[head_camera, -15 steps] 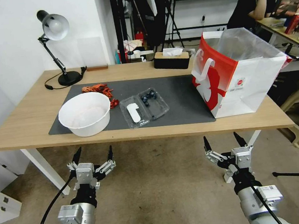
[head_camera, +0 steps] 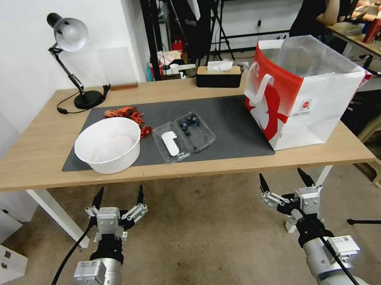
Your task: Close the takeout container lid, then place the container into the takeout bag.
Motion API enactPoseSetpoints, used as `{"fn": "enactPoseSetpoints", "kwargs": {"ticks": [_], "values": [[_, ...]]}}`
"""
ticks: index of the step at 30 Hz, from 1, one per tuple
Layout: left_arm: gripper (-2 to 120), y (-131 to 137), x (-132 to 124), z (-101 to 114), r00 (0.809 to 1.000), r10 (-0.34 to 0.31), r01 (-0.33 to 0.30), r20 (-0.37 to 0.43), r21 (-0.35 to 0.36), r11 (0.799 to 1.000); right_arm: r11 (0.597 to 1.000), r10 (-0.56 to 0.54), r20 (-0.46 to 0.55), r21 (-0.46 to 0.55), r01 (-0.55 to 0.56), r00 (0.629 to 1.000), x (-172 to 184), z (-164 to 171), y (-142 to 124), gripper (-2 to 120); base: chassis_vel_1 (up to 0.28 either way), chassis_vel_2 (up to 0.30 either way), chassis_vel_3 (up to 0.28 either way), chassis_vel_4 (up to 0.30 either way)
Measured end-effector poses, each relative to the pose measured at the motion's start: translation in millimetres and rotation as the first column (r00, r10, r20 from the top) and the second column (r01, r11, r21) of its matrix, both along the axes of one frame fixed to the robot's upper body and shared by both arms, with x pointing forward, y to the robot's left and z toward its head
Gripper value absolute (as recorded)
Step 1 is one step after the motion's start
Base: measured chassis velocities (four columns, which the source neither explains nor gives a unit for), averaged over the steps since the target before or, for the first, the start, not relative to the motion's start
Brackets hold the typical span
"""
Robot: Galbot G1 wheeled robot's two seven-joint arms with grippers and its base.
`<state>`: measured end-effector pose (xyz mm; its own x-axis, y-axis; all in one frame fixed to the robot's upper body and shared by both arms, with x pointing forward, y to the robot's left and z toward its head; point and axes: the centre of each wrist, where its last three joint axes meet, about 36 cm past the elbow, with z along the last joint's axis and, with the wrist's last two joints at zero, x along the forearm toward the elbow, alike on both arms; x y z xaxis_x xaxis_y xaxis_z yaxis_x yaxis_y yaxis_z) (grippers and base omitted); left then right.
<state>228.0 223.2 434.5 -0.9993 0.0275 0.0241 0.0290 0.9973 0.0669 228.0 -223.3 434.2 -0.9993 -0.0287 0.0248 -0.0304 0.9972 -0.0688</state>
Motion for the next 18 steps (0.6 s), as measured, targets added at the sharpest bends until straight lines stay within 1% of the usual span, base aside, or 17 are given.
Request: {"fn": "enactPoseSetpoints", "kwargs": {"ticks": [3, 4, 5, 6, 8, 9, 10, 11, 12, 13, 14, 16, 18], "values": [[100, -1.2, 0.0, 3.4, 1.000, 0.003, -0.003, -0.007, -0.021, 1.000, 1.000, 0.013, -0.014, 0.014, -0.013, 1.000, 0.4, 1.9, 0.5, 100, 0.000, 0.000, 0.000, 0.000], [100, -4.6, -0.1, 11.2, 1.000, 0.008, -0.010, -0.020, -0.066, 0.998, 0.998, 0.042, -0.043, 0.048, -0.040, 0.998, 1.5, 7.2, 2.1, 100, 0.000, 0.000, 0.000, 0.000], [100, -4.6, -0.1, 11.2, 1.000, 0.008, -0.010, -0.020, -0.066, 0.998, 0.998, 0.042, -0.043, 0.048, -0.040, 0.998, 1.5, 7.2, 2.1, 100, 0.000, 0.000, 0.000, 0.000], [100, -6.2, -0.2, 15.3, 1.000, 0.011, -0.013, -0.027, -0.089, 0.996, 0.996, 0.059, -0.056, 0.068, -0.056, 0.997, 2.0, 10.1, 2.9, 100, 0.000, 0.000, 0.000, 0.000], [100, -13.7, -1.5, 34.8, 0.998, 0.010, -0.023, -0.066, -0.199, 0.980, 0.979, 0.143, -0.102, 0.161, -0.125, 0.984, 4.8, 21.2, 5.8, 100, 0.000, 0.000, 0.000, 0.000], [100, -14.7, -1.7, 37.9, 0.997, 0.008, -0.023, -0.073, -0.216, 0.976, 0.977, 0.150, -0.104, 0.169, -0.131, 0.983, 5.3, 21.6, 5.8, 100, 0.000, 0.000, 0.000, 0.000], [100, -14.7, -1.7, 37.9, 0.997, 0.008, -0.023, -0.073, -0.216, 0.976, 0.977, 0.150, -0.104, 0.169, -0.131, 0.983, 5.3, 21.6, 5.8, 100, 0.000, 0.000, 0.000, 0.000], [100, -18.9, -3.2, 50.3, 0.995, -0.004, -0.025, -0.099, -0.282, 0.959, 0.972, 0.164, -0.106, 0.187, -0.142, 0.981, 6.3, 22.1, 6.0, 100, 0.000, 0.000, 0.000, 0.000], [100, -21.3, -4.3, 58.1, 0.993, -0.015, -0.023, -0.115, -0.322, 0.947, 0.971, 0.165, -0.105, 0.190, -0.143, 0.981, 6.7, 22.3, 5.9, 100, 0.000, 0.000, 0.000, 0.000], [100, -24.2, -4.6, 61.3, 0.990, -0.051, 0.000, -0.130, -0.365, 0.931, 0.972, 0.164, -0.104, 0.188, -0.142, 0.981, 7.0, 22.5, 5.4, 100, 0.000, 0.000, 0.000, 0.000], [100, -24.2, -4.6, 61.3, 0.990, -0.051, 0.000, -0.130, -0.365, 0.931, 0.972, 0.164, -0.104, 0.188, -0.142, 0.981, 7.0, 22.5, 5.4, 100, 0.000, 0.000, 0.000, 0.000], [100, -26.2, -3.8, 56.9, 0.987, -0.078, 0.018, -0.141, -0.383, 0.924, 0.975, 0.157, -0.105, 0.174, -0.137, 0.982, 7.3, 22.7, 3.6, 100, 0.000, 0.000, 0.000, 0.000], [100, -26.5, -3.4, 54.4, 0.987, -0.081, 0.021, -0.141, -0.384, 0.923, 0.976, 0.156, -0.105, 0.169, -0.136, 0.982, 7.4, 22.8, 3.0, 100, 0.000, 0.000, 0.000, 0.000]]}}
